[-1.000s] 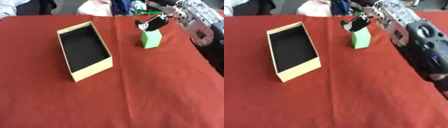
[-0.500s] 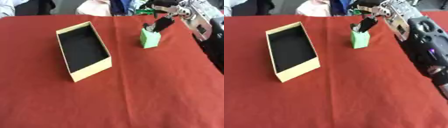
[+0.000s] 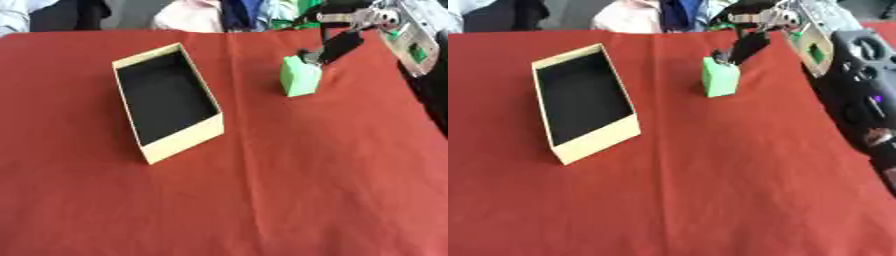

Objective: Pick up objects on the table and place them in the box.

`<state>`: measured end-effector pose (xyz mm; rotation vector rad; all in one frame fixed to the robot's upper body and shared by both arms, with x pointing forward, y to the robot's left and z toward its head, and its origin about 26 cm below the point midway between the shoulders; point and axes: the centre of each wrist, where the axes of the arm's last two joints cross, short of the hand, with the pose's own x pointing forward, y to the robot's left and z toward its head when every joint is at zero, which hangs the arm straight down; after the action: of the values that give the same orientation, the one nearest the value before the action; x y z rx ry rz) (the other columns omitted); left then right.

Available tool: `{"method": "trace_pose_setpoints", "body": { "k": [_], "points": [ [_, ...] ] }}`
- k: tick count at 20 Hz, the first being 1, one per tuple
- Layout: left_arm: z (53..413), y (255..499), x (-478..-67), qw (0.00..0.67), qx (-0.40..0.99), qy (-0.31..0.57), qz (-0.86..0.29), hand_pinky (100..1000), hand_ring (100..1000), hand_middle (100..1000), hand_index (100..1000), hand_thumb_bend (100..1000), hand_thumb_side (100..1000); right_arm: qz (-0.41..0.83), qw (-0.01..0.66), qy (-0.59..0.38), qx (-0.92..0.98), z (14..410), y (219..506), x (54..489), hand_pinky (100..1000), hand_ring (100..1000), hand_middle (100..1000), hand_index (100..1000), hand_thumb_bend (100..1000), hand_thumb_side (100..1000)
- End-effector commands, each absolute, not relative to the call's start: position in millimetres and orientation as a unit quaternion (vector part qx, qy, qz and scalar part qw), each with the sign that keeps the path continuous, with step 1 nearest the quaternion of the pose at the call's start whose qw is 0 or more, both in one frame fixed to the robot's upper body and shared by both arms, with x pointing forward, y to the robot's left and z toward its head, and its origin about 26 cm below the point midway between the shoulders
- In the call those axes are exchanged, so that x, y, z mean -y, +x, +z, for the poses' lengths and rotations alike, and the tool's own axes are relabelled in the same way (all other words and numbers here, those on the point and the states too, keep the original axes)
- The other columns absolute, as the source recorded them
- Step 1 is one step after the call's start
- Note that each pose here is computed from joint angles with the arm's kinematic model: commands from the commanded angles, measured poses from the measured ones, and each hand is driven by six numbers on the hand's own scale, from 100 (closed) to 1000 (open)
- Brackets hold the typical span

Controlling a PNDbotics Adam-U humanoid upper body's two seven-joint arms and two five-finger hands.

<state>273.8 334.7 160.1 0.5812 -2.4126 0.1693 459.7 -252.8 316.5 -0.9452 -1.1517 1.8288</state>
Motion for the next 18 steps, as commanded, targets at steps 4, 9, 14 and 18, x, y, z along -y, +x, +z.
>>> {"method": "trace_pose_setpoints", "body": {
  "k": [4, 9, 14, 18],
  "points": [
    [168.1, 272.3, -334.3, 0.31, 0.924, 0.218, 0.057, 580, 577, 607, 745, 100, 359, 0.706, 0.394, -0.388, 0.443, 348.2, 444.0, 260.9, 829, 661, 940, 1000, 216, 723],
    [168.5, 272.6, -333.9, 0.31, 0.924, 0.217, 0.055, 580, 578, 607, 745, 100, 359, 0.71, 0.393, -0.395, 0.43, 345.2, 443.6, 263.3, 838, 670, 962, 1000, 199, 603],
    [168.9, 273.0, -333.3, 0.309, 0.925, 0.215, 0.053, 580, 578, 607, 745, 100, 354, 0.718, 0.393, -0.387, 0.424, 338.6, 446.4, 265.6, 831, 653, 961, 1000, 196, 511],
    [169.6, 273.4, -333.0, 0.307, 0.926, 0.214, 0.052, 580, 578, 608, 745, 100, 356, 0.723, 0.394, -0.384, 0.418, 333.4, 447.8, 267.3, 833, 656, 967, 1000, 203, 512]
  ]
}}
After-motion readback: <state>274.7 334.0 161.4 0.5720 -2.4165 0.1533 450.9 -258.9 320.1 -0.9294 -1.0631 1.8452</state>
